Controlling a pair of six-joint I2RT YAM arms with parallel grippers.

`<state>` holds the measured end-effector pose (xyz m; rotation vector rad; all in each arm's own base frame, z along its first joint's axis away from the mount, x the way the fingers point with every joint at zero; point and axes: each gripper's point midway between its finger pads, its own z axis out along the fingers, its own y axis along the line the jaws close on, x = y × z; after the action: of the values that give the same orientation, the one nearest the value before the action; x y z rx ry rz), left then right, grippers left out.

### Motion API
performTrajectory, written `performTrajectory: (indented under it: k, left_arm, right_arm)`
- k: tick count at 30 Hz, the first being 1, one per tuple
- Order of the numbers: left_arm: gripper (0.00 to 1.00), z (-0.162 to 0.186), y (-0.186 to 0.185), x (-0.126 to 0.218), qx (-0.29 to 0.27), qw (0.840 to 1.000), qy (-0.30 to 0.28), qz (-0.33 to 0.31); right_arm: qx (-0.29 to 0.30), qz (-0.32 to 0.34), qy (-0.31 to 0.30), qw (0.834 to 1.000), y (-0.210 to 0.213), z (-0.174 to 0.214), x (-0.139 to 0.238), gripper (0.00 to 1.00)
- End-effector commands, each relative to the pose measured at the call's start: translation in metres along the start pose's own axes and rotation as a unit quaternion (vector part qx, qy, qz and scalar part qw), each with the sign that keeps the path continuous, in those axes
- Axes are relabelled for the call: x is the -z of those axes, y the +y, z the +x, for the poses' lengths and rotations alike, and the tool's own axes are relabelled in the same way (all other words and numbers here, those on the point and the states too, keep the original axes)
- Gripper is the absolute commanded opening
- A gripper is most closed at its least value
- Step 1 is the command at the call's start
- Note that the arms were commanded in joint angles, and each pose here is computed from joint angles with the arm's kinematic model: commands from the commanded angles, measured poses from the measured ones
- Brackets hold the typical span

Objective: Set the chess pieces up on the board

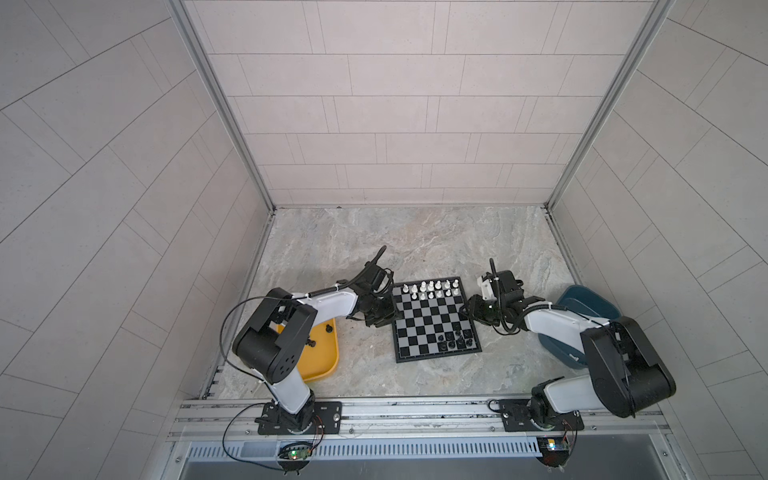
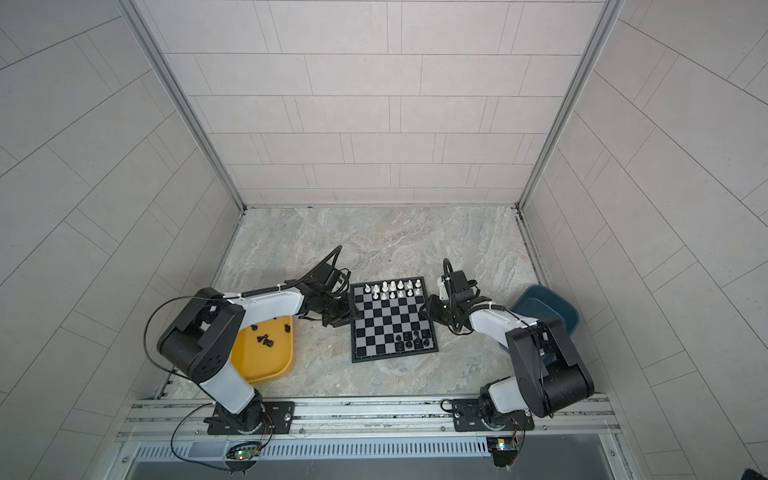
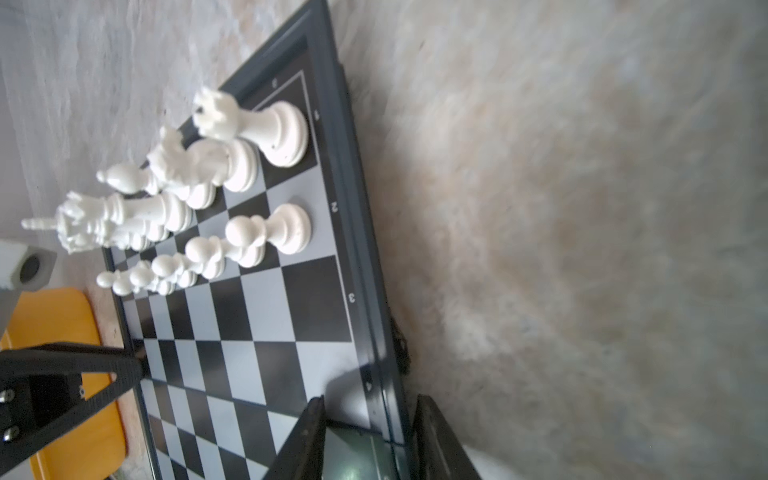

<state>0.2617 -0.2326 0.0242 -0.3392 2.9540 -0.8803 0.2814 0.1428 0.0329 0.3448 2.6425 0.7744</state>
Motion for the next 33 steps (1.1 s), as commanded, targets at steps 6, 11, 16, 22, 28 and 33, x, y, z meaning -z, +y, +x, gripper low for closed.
performTrajectory:
  k: [6,11,16,22,28,33]
  left_arm:
    - [0.47,0.011,0.058,0.024,-0.002,0.992,-0.005,-0.124]
    - [0.6,-0.004,0.041,0.076,-0.052,0.985,-0.061,-0.154]
    - [0.63,-0.009,0.027,0.147,-0.089,0.971,-0.129,-0.182]
    - [0.58,0.008,0.067,0.223,-0.02,0.95,-0.218,-0.224]
    - [0.53,0.02,0.115,0.215,0.104,0.952,-0.195,-0.21]
    - [0.5,0.006,0.13,0.184,0.132,0.954,-0.164,-0.216]
  right_arm:
    - [-0.028,0.028,-0.068,0.997,-0.007,-0.011,0.009,0.4]
    - [0.003,0.056,-0.08,0.995,-0.009,-0.024,0.022,0.62]
    - [0.048,0.049,-0.098,0.993,0.011,-0.037,0.048,0.75]
    - [0.122,0.021,-0.117,0.985,0.041,-0.037,0.085,0.9]
    - [0.189,-0.015,-0.09,0.978,0.072,-0.016,0.093,0.93]
    - [0.225,-0.032,-0.068,0.972,0.09,-0.001,0.088,0.94]
